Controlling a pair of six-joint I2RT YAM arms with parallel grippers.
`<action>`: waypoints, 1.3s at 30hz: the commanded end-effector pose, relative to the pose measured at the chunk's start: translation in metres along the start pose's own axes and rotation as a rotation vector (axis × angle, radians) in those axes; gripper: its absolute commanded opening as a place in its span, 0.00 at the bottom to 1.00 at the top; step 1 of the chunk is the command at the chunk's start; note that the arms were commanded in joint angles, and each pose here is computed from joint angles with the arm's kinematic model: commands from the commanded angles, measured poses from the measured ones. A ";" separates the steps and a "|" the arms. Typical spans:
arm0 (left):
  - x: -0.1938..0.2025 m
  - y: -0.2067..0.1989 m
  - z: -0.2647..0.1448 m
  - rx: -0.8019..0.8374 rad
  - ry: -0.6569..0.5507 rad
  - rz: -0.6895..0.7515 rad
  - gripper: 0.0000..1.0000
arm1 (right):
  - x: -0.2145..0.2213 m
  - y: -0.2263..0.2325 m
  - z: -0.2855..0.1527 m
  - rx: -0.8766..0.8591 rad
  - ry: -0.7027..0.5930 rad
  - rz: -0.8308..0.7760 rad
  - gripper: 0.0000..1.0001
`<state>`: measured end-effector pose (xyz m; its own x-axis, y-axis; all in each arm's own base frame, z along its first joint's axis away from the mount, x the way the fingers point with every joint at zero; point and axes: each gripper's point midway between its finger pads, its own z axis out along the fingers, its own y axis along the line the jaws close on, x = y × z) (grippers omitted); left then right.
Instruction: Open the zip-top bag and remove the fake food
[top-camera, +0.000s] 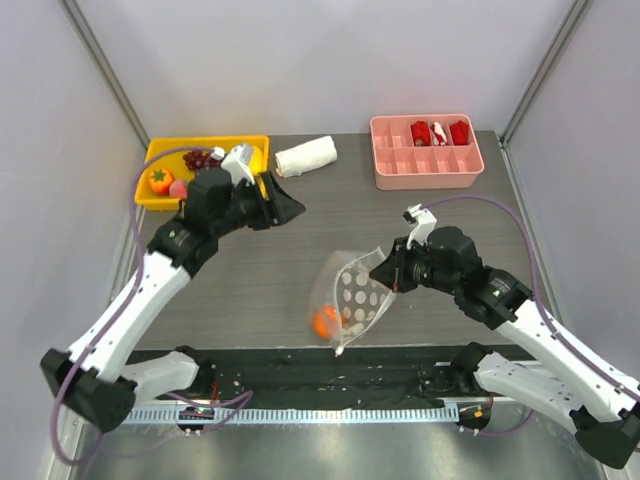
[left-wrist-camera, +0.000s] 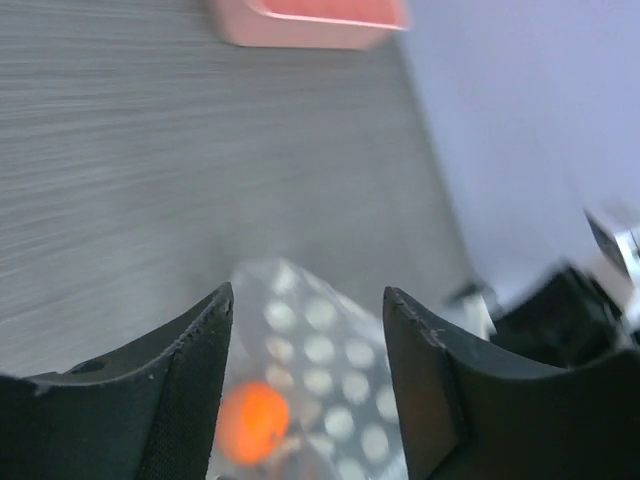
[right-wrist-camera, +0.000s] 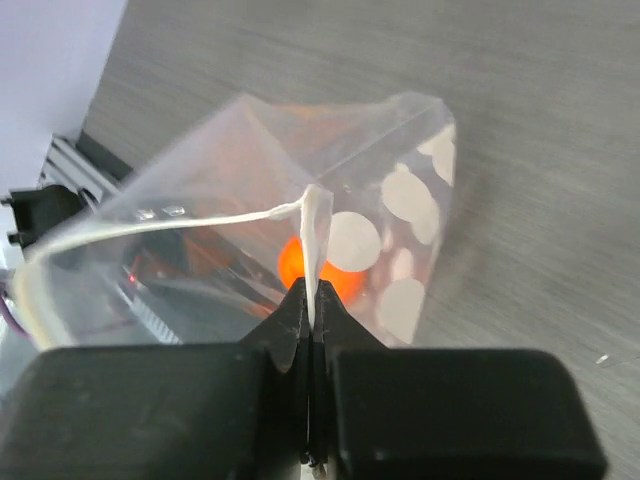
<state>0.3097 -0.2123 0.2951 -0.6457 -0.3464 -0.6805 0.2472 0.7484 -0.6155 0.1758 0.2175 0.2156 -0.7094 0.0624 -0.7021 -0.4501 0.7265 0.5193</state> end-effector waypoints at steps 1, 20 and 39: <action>0.025 -0.084 -0.035 0.335 -0.007 0.028 0.59 | -0.051 0.013 -0.037 0.040 -0.150 -0.093 0.01; 0.173 -0.153 -0.024 0.357 0.040 0.152 0.19 | -0.048 0.022 0.045 0.025 -0.017 0.015 0.01; 0.165 -0.057 0.017 -0.226 -0.239 0.256 0.06 | -0.066 0.089 0.024 -0.139 -0.040 0.169 0.01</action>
<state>0.1811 -0.3423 0.2003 -0.4585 -0.2114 -0.8632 0.3629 0.8421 -0.3990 0.1963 0.2852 0.2536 -0.7836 0.1113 -0.6113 -0.3839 0.6868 0.6172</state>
